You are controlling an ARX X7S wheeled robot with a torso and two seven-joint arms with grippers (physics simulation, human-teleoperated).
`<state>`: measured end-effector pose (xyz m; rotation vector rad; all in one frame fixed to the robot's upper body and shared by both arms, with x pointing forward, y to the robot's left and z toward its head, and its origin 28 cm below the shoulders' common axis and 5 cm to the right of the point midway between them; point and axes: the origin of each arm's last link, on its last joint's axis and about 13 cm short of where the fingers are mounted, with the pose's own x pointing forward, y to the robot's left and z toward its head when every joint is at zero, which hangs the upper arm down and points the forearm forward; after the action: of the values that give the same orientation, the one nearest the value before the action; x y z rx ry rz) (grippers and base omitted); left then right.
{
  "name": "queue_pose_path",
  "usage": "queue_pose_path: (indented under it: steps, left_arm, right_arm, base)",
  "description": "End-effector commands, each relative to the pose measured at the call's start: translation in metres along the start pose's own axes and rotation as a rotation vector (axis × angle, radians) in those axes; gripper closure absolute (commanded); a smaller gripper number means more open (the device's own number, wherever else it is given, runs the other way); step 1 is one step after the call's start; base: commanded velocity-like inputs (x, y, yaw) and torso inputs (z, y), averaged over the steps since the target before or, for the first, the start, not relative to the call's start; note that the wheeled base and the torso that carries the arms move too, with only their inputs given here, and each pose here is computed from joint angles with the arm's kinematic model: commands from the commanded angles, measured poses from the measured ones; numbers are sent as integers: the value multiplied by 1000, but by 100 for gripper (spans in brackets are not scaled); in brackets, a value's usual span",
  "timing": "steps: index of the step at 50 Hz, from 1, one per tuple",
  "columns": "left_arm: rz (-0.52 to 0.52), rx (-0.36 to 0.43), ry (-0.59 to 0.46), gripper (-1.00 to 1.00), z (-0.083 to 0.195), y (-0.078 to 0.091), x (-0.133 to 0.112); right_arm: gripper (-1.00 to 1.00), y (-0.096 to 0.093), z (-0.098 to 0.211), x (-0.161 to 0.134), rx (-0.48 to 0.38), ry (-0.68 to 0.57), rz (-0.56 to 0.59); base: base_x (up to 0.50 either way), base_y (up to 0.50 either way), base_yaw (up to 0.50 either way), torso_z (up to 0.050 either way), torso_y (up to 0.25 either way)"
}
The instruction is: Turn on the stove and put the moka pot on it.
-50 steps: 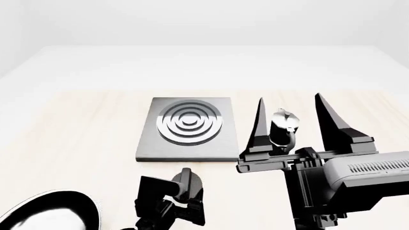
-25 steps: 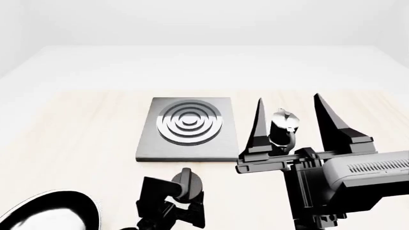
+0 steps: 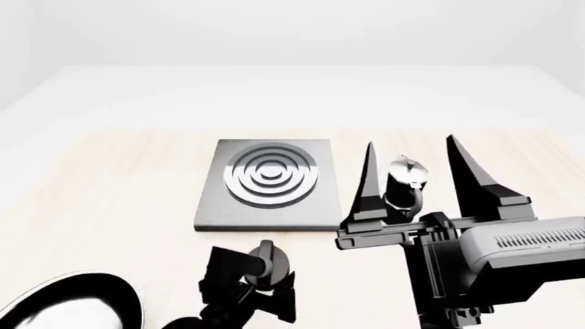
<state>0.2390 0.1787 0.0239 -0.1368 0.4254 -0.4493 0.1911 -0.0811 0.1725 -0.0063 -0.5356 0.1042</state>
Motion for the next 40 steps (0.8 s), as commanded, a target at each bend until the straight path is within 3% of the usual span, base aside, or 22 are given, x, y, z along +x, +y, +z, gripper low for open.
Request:
queue_pose_path:
  steps: [1, 21, 40]
  left_arm:
    - [-5, 5, 5, -100, 2, 1, 4]
    - [-7, -10, 26, -100, -7, 4, 11]
    - [-49, -7, 43, -100, -8, -6, 11]
  right_arm:
    - [-100, 0, 1, 0, 2, 0, 2]
    - [-100, 1, 0, 0, 2, 1, 6]
    - [-100, 1, 0, -1, 2, 3, 6]
  base:
    - [0, 0, 0, 0, 0]
    - [0, 0, 0, 0, 0]
    - [0, 0, 0, 0, 0]
